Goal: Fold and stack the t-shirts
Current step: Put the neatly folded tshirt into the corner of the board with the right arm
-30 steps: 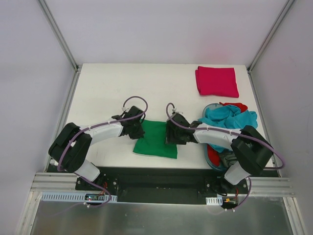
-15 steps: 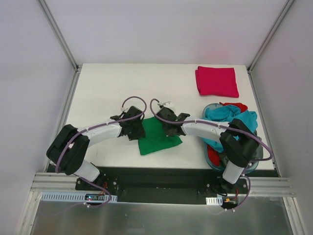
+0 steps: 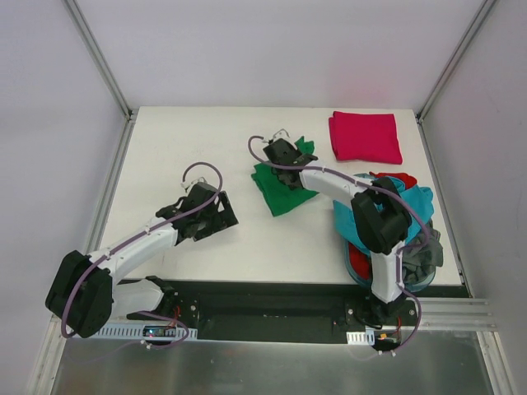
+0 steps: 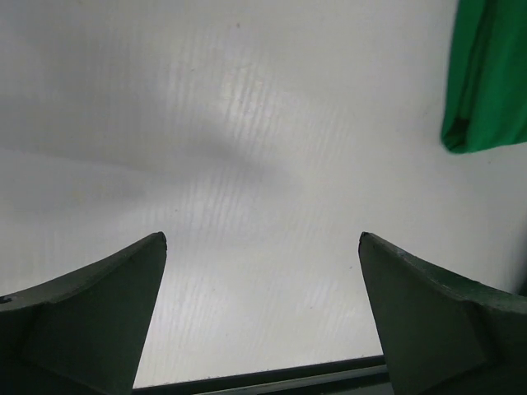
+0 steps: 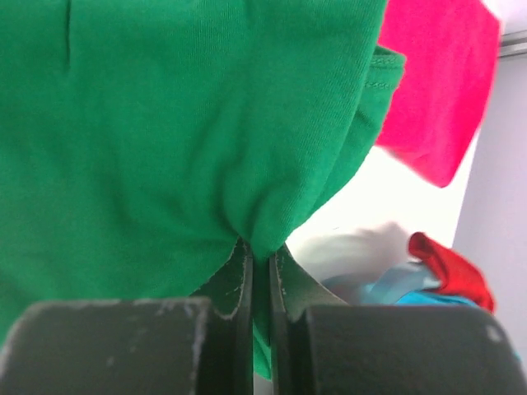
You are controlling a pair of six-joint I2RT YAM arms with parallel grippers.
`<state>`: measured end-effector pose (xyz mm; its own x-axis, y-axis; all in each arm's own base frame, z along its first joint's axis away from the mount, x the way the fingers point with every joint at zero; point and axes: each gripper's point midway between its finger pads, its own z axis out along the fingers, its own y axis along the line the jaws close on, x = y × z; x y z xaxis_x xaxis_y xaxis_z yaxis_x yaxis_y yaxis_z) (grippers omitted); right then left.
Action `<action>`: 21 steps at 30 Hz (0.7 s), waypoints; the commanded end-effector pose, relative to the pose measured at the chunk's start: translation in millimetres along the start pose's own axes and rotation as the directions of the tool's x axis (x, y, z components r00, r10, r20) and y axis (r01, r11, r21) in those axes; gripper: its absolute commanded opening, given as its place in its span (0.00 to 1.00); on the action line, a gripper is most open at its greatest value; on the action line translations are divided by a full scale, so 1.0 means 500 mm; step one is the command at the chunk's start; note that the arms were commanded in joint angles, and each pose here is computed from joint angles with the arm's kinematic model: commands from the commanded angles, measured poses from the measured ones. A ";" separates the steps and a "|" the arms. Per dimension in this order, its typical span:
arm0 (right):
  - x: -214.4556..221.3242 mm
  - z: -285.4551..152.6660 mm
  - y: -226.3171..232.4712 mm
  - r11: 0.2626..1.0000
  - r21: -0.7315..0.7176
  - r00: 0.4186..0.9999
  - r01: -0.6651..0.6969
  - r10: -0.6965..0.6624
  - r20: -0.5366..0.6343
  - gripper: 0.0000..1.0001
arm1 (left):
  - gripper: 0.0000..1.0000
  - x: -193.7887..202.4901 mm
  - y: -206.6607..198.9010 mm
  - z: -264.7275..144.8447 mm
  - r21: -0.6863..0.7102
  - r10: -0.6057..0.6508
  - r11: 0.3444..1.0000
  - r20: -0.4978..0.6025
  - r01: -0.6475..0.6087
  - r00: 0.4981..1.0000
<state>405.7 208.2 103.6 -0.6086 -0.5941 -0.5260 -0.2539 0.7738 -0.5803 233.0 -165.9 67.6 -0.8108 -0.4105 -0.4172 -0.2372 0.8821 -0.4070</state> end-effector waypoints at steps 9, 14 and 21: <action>-0.129 0.123 -0.212 0.941 0.324 0.995 0.094 -0.097 -0.007 0.01 | 0.99 -0.002 0.061 0.006 -0.090 0.002 0.996 0.001 -0.002 1.000; -0.147 0.174 -0.299 0.928 0.367 0.998 0.065 -0.063 -0.017 0.01 | 0.99 -0.003 0.066 0.003 -0.089 0.001 0.996 -0.004 -0.001 1.000; -0.174 0.211 -0.392 0.890 0.455 1.000 0.025 -0.023 -0.010 0.01 | 0.99 -0.013 0.071 -0.010 -0.080 0.005 0.997 0.042 -0.002 0.999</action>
<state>570.5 97.4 156.1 -0.6366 -0.6189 -0.4600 -0.0017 0.5977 -0.8017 226.7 -142.1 55.9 -0.8108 -0.4180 -0.4097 -0.2771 0.8907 -0.3603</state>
